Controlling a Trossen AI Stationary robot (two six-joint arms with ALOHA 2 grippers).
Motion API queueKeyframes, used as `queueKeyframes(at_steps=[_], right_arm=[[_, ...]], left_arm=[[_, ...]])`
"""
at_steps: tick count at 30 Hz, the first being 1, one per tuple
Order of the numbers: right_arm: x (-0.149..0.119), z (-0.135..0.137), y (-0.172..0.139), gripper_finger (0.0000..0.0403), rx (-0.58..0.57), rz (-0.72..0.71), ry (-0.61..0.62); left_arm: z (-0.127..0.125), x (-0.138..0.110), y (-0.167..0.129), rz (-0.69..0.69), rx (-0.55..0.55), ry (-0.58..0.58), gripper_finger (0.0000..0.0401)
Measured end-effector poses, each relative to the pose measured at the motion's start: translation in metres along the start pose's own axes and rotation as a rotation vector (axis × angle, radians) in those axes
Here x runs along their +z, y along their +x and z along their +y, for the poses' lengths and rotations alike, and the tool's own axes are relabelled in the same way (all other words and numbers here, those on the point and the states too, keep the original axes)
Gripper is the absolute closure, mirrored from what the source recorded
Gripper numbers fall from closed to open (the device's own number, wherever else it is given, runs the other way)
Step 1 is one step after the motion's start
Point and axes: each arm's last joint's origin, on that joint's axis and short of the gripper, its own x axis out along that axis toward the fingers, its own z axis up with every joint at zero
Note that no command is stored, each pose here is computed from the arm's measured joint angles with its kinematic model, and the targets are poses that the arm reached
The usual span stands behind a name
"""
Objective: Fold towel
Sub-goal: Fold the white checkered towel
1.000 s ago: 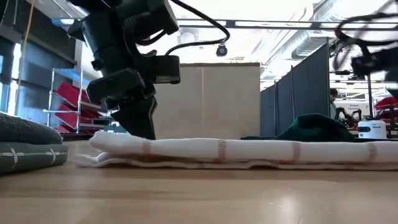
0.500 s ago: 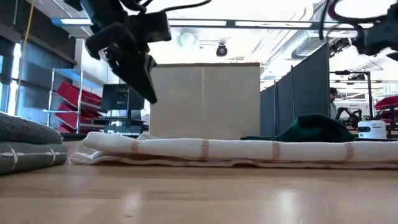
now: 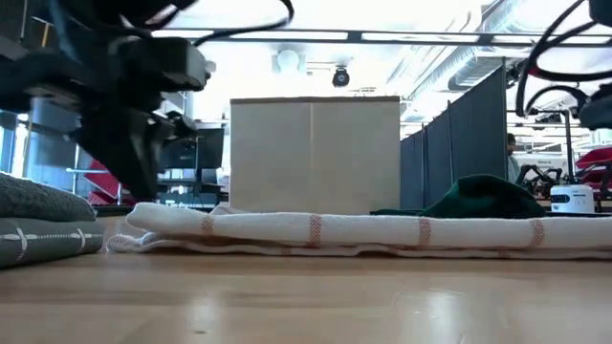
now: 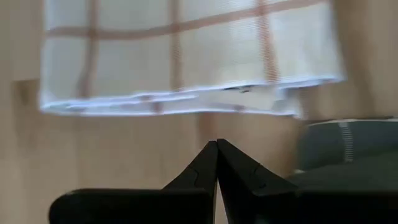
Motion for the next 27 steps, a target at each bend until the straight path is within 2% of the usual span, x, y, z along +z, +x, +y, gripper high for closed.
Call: queueKeyframes(at_steps=[6, 10, 13, 18, 23, 27], right_arm=[[-0.002, -0.006, 0.025, 0.0215, 0.042, 0.02, 0.046], [-0.003, -0.009, 0.037, 0.0219, 0.078, 0.025, 0.055], [-0.004, -0.009, 0.038, 0.0254, 0.091, 0.019, 0.043], [-0.008, -0.003, 0.022, 0.038, 0.102, -0.034, -0.028], [-0.016, 0.005, -0.016, 0.0389, 0.104, -0.055, -0.048], [-0.025, 0.02, -0.048, 0.039, 0.146, -0.085, -0.08]], left_arm=[[-0.01, -0.013, 0.01, -0.065, -0.022, 0.016, 0.0401], [-0.006, -0.025, 0.018, -0.107, 0.044, -0.005, 0.0401], [-0.003, -0.036, 0.024, -0.145, 0.091, -0.015, 0.0401], [0.002, -0.045, 0.033, -0.261, 0.101, -0.052, 0.0401], [0.006, -0.045, 0.039, -0.299, 0.101, -0.075, 0.0401], [0.004, -0.039, 0.047, -0.352, 0.126, -0.086, 0.0401]])
